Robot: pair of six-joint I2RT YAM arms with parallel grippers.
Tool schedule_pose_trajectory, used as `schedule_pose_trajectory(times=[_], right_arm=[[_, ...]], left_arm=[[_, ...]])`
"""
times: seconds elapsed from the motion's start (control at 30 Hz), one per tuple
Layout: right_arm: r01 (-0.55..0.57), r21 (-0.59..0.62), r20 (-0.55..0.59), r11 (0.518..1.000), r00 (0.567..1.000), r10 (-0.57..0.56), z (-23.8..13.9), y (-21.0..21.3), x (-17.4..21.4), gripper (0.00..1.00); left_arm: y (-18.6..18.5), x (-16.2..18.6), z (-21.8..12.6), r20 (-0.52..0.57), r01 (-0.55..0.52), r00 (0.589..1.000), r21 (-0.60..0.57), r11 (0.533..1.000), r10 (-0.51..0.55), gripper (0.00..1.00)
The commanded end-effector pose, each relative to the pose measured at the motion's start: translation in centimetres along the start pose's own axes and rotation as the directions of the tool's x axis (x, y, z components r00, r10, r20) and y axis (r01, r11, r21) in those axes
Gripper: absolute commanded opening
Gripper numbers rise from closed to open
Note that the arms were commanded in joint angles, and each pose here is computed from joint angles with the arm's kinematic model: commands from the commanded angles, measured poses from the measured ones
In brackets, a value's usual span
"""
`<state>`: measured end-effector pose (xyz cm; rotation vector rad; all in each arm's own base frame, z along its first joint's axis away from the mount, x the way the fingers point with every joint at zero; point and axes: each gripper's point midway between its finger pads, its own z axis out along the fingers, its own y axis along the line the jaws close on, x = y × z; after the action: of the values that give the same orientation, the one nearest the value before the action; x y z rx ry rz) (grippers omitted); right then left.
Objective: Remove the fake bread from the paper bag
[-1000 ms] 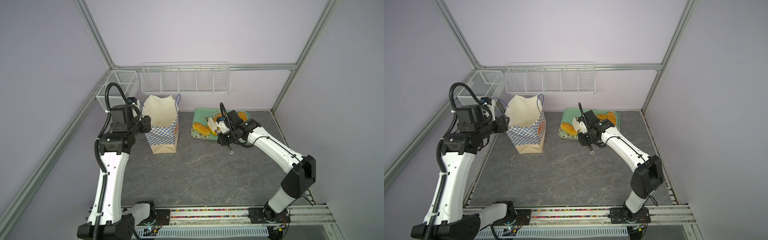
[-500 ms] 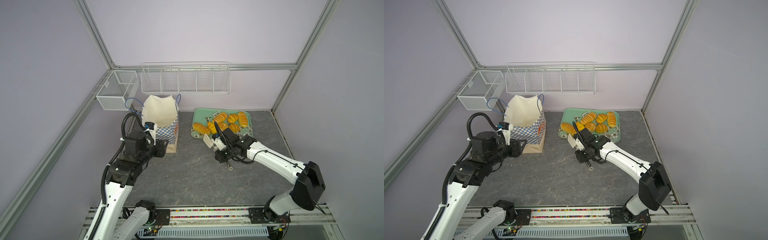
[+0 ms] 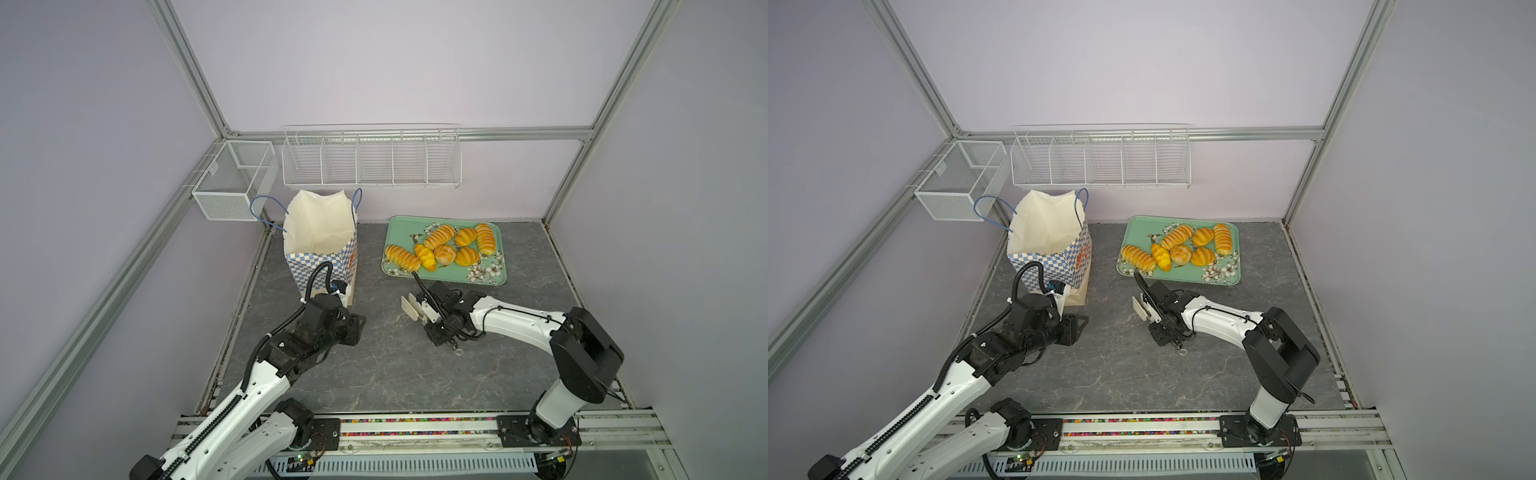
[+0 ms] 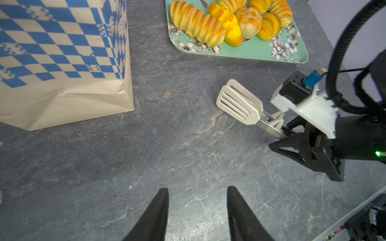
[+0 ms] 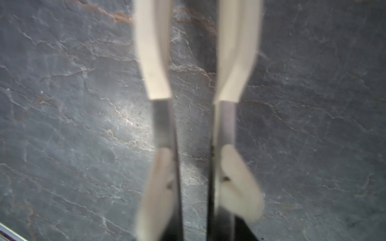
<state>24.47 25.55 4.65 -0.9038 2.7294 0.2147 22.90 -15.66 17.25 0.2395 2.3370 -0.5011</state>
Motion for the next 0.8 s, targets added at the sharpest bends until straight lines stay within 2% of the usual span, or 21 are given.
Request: schedule_pose_trajectory(times=[0.0,0.2,0.53,0.77], right_arm=[[0.036,0.020,0.044,0.999,0.998,-0.037,-0.3,-0.2,-0.6,0.44],[0.038,0.022,0.024,0.999,0.999,-0.038,-0.5,-0.4,0.4,0.52],[0.042,0.033,0.038,0.999,0.998,-0.044,-1.1,-0.6,0.6,0.56],[0.048,0.027,0.040,0.999,0.998,-0.049,-1.3,-0.5,0.7,0.65]], left_arm=[[1.2,0.1,0.4,0.032,0.029,0.999,-0.059,0.998,-0.027,0.48],[2.8,0.1,-0.4,0.090,0.040,0.996,-0.125,0.991,-0.029,0.52],[4.8,-1.0,-3.6,0.186,0.037,0.983,-0.223,0.974,0.005,0.56],[5.7,-1.1,-4.9,0.206,0.032,0.978,-0.274,0.961,0.026,0.59]])
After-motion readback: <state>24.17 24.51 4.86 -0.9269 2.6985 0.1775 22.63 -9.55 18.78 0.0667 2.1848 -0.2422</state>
